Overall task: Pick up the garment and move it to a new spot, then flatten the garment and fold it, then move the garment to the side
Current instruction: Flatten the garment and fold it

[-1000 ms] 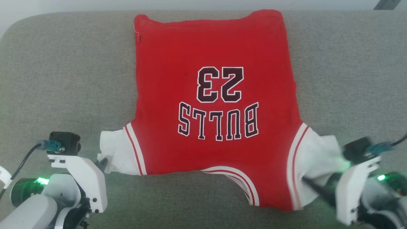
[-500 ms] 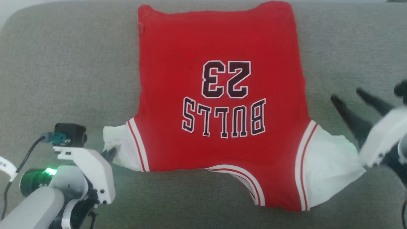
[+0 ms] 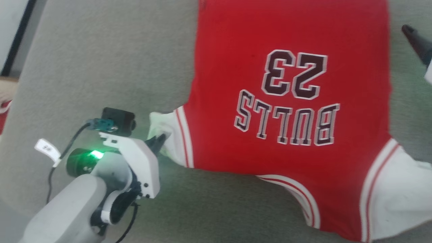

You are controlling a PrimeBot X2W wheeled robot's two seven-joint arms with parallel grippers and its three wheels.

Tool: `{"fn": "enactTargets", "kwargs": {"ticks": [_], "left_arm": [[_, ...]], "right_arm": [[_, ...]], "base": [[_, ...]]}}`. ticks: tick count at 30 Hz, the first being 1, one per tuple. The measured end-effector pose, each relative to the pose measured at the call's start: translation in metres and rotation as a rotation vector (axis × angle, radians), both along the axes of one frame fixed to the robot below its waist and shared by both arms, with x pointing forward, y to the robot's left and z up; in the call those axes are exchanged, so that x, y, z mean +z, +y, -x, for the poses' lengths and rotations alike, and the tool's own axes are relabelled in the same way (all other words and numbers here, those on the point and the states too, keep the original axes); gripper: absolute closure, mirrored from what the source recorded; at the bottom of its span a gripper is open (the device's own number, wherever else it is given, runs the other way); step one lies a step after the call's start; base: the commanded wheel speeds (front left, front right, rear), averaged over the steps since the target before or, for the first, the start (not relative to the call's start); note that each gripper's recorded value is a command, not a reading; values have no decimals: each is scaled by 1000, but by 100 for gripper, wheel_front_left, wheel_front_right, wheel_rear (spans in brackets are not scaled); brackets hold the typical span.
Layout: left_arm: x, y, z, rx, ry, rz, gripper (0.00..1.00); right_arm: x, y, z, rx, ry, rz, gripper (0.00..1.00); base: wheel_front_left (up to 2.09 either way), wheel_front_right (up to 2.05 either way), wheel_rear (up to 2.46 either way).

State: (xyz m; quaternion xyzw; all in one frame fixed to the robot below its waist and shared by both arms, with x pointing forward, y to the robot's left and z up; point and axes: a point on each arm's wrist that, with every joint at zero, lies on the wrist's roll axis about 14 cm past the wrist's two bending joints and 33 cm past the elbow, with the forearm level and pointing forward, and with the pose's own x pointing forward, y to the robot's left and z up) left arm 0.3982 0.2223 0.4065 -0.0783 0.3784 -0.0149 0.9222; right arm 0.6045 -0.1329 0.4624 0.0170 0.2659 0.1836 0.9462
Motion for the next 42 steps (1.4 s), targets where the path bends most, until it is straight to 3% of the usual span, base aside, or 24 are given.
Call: {"fn": "enactTargets", "kwargs": {"ticks": [11,18,23,24,25,33,42], "left_arm": [[-16,15,9,53,23,3,100],[-26,27,17,91,46,-2,100],[-32,34,18,111,57,-6,100],[-32,34,18,112,56,-6,100],[-33,35,17,114,54,-6,100],[-29,45,8,110,32,-24,100],[-14,50,-10,73,-10,-59,100]], "right_arm": [[-52,30,-59,6,256,64,0],[-98,44,-61,5,484,102,0],[-110,48,-60,3,559,109,0],[-110,48,-59,7,557,121,53],[-109,49,-58,9,555,121,100],[-94,46,-42,41,514,150,100],[-72,31,16,141,482,176,100]], "base": [[0,0,0],[0,0,0],[0,0,0],[0,0,0],[0,0,0],[0,0,0],[0,0,0]]}}
